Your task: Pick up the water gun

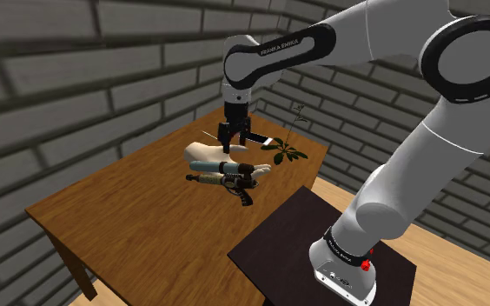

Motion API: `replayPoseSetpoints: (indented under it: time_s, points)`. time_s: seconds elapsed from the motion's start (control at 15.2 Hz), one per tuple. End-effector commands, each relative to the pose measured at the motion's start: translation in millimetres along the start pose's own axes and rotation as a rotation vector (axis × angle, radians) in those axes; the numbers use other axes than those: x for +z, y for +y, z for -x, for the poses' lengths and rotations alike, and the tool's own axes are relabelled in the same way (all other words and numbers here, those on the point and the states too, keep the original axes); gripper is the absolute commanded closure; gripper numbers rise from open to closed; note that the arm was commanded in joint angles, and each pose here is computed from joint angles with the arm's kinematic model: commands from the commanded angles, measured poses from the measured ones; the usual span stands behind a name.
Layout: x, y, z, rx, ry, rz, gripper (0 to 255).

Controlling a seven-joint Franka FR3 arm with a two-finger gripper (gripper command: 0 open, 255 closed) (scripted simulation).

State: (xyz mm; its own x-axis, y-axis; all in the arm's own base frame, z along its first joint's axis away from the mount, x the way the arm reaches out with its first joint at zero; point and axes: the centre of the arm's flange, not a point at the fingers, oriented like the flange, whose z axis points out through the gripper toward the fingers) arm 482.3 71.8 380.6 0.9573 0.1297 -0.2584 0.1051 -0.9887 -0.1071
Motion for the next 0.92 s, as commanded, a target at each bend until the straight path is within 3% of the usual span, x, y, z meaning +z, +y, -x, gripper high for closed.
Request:
replayPoseSetpoints:
  time_s: [0.0, 0.2, 0.26, 0.86]
  points:
    - [24, -4, -23, -0.004, -0.045, -0.003, 0]
    - [59, -10, -51, -0.010, -0.108, -0.007, 0]
    - [63, -10, -53, -0.011, -0.114, -0.008, 0]
    - [101, -6, -64, -0.011, -0.114, -0.008, 0]
